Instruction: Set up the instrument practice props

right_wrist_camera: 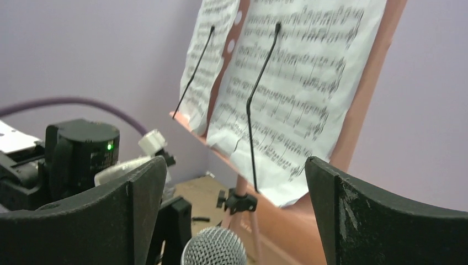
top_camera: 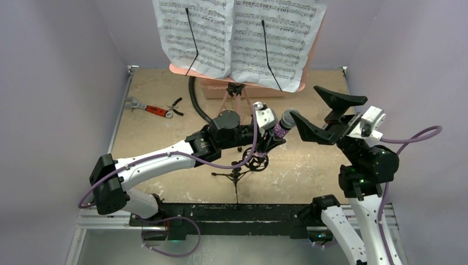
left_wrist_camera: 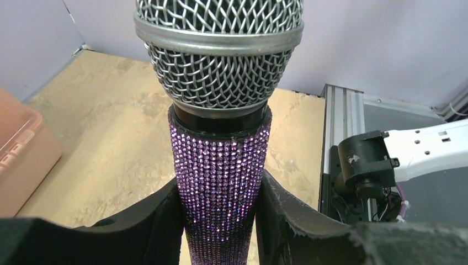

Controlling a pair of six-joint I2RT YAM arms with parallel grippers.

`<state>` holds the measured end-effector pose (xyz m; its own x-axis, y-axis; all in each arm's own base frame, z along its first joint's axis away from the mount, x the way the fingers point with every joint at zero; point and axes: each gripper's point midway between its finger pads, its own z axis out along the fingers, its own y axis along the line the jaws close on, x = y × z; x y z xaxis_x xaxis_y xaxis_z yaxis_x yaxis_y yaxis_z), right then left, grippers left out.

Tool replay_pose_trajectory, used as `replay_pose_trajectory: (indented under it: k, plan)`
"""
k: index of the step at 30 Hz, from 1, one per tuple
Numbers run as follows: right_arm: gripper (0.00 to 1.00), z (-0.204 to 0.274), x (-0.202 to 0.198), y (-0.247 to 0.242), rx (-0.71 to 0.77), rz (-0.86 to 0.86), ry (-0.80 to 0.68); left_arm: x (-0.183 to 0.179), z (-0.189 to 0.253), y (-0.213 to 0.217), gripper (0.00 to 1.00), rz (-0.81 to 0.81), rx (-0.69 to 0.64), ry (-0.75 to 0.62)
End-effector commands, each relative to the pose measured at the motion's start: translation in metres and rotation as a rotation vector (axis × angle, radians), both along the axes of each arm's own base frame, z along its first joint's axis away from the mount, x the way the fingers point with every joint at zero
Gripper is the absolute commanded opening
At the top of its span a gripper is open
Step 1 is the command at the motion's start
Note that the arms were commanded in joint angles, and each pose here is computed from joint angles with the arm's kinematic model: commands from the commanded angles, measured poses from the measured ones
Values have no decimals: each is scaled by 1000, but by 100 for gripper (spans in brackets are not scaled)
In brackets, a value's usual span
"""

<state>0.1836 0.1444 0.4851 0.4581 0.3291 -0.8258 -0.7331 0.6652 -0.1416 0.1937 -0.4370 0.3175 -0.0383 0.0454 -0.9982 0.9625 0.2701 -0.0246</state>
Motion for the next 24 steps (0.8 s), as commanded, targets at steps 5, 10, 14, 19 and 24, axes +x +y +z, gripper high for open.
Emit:
replay_pose_trajectory:
  k: [5,10,14,19,24]
  plan:
    - [98,36,-2,-9,20,-66,-90,-10,41,2,0,-38,-80,-72]
    - [98,32,0,-11,27,-75,-78,-13,37,-2,0,-49,-70,-64]
    - [98,29,0,-10,27,-71,-65,-11,34,1,0,-30,-57,-60]
    - [98,27,3,-11,34,-70,-52,-8,31,4,0,-11,-51,-70]
    - [98,26,4,-10,37,-69,-44,-5,29,6,0,5,-47,-83]
